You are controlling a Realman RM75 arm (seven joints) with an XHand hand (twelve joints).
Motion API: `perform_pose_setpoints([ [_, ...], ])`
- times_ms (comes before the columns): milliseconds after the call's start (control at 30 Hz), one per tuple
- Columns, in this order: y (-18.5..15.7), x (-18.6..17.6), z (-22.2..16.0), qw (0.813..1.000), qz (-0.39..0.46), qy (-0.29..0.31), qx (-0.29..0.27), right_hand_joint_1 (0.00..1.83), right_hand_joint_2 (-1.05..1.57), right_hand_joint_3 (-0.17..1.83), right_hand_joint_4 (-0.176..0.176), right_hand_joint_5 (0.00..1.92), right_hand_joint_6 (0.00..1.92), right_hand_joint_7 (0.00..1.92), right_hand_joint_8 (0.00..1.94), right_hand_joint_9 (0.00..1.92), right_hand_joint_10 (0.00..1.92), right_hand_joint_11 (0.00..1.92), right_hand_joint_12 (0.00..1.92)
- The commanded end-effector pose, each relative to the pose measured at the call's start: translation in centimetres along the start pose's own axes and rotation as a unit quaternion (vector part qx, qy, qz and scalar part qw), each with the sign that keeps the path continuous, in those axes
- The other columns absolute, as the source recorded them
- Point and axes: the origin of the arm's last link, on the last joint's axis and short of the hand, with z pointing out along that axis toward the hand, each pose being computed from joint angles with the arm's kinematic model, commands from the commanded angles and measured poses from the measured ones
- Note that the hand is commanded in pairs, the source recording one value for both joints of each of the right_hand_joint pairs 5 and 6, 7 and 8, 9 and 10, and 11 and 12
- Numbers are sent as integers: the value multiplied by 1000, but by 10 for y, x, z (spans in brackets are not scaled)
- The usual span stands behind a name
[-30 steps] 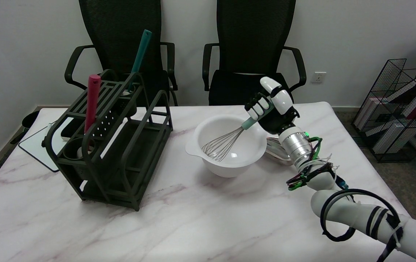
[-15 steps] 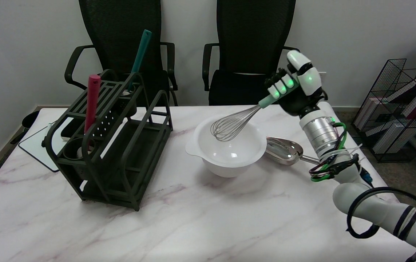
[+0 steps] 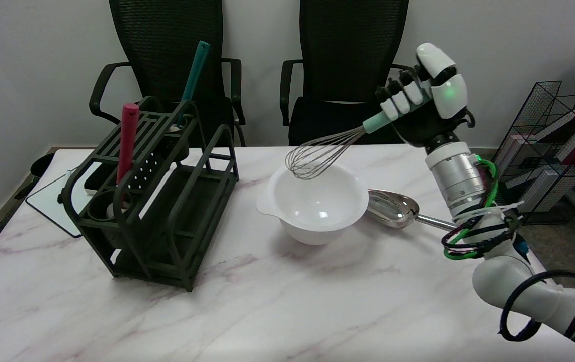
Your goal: Pick up the whisk.
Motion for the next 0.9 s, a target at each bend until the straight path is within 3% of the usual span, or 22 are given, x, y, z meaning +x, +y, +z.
perform_pose_setpoints([
  [33,-111,46,-79,957,-203,72,197,997,1571,704,0,1920,1920,1920,1920,1920,1920,1920,1920],
  [100,-127,63,-100,935,-265,113,209,997,1571,686,0,1920,1920,1920,1920,1920,1920,1920,1920],
  [167,-131,69,-111,925,-281,138,216,998,1571,678,0,1920,1920,1920,1920,1920,1920,1920,1920],
  [367,-109,91,-132,912,-331,178,162,999,1571,667,0,1920,1920,1920,1920,1920,1920,1920,1920],
  [600,-62,90,-121,924,-342,142,98,997,1571,618,0,1920,1920,1920,1920,1920,1920,1920,1920],
  [900,-51,74,-89,894,-430,79,96,991,1571,476,0,1920,1920,1920,1920,1920,1920,1920,1920],
])
